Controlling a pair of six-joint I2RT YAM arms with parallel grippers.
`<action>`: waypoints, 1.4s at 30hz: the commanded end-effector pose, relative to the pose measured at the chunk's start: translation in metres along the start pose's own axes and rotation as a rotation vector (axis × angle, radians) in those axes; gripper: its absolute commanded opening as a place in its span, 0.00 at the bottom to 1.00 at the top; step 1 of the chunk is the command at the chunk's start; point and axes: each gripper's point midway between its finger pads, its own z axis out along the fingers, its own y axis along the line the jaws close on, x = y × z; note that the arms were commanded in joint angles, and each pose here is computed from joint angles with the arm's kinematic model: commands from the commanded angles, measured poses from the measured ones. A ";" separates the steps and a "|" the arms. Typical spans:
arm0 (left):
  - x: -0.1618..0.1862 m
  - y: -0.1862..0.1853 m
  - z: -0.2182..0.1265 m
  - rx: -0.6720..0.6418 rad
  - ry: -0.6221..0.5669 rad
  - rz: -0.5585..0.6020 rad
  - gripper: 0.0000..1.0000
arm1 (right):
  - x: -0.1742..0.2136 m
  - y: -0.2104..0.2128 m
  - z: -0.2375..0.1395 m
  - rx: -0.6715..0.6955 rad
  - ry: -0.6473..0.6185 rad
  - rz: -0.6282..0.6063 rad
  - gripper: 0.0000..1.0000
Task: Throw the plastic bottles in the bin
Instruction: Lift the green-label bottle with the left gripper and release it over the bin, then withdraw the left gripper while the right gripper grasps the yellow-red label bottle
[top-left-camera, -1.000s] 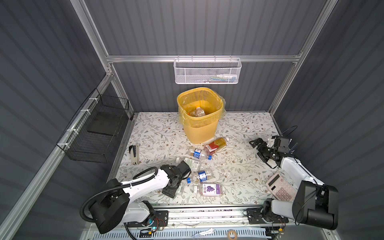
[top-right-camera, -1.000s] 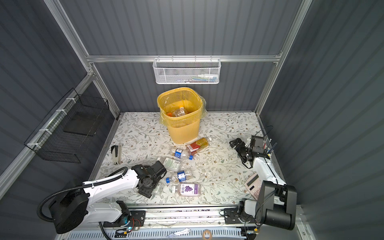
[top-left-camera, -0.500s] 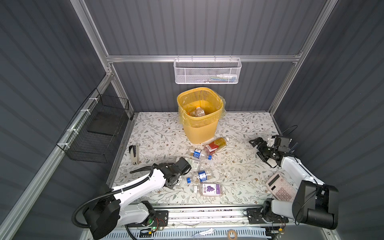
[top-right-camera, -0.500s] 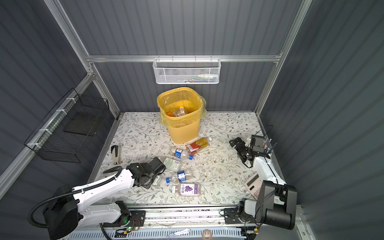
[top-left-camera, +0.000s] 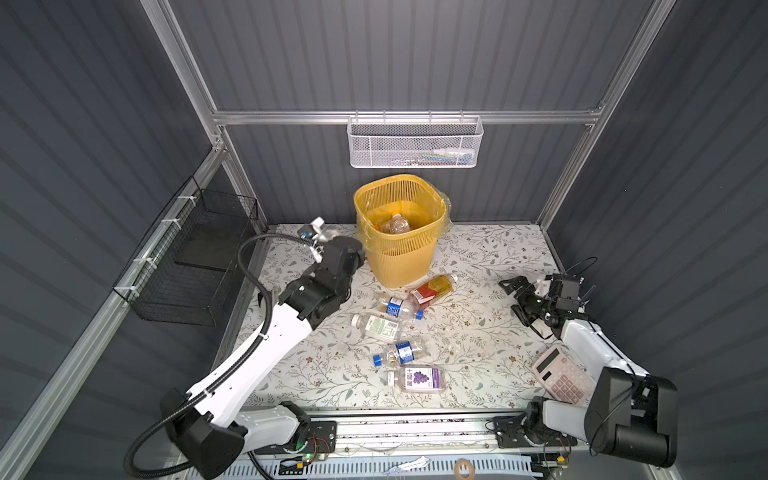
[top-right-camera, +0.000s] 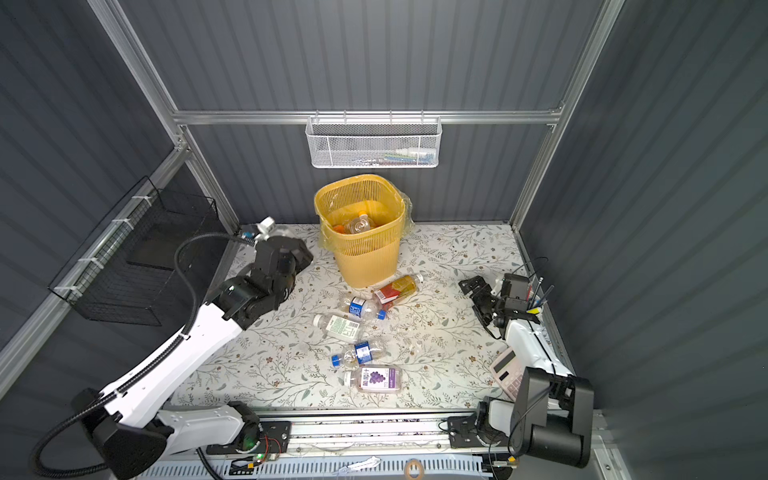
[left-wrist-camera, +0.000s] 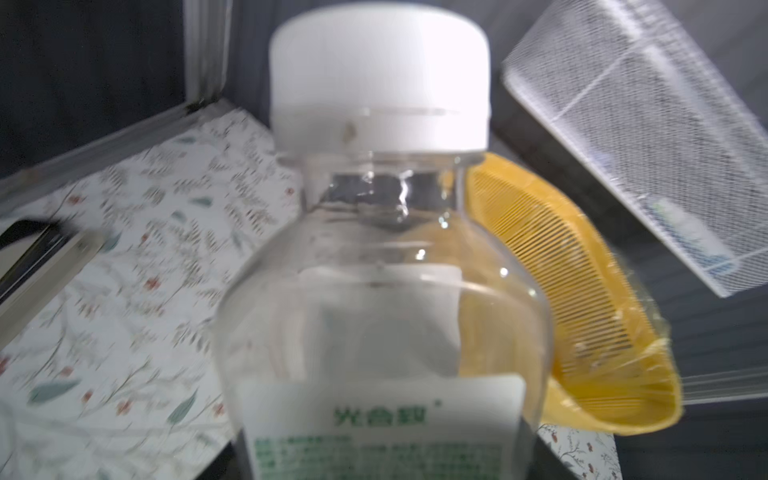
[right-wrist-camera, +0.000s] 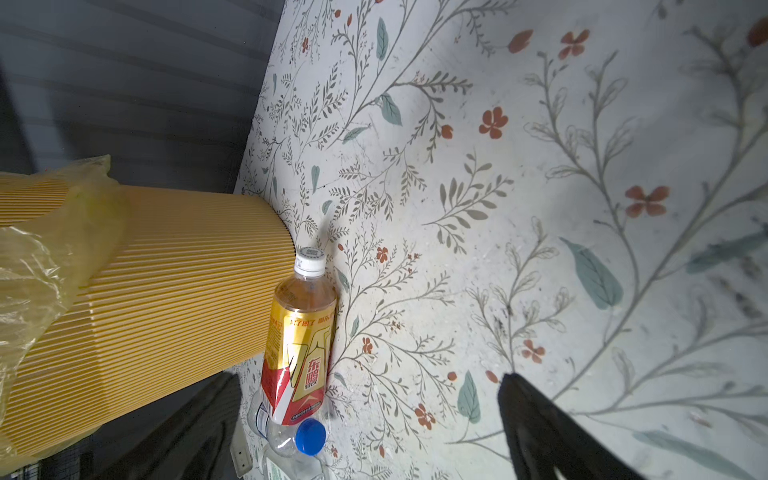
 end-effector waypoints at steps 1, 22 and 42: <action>-0.044 -0.072 0.010 0.222 -0.113 0.171 0.51 | 0.000 0.008 -0.007 -0.041 -0.017 0.015 0.98; -0.037 -0.139 0.020 0.435 0.086 0.323 1.00 | 0.011 0.029 -0.043 -0.009 -0.093 -0.066 0.97; 0.015 0.045 0.014 0.061 0.146 0.321 1.00 | 0.062 0.051 0.014 0.105 -0.028 -0.010 0.99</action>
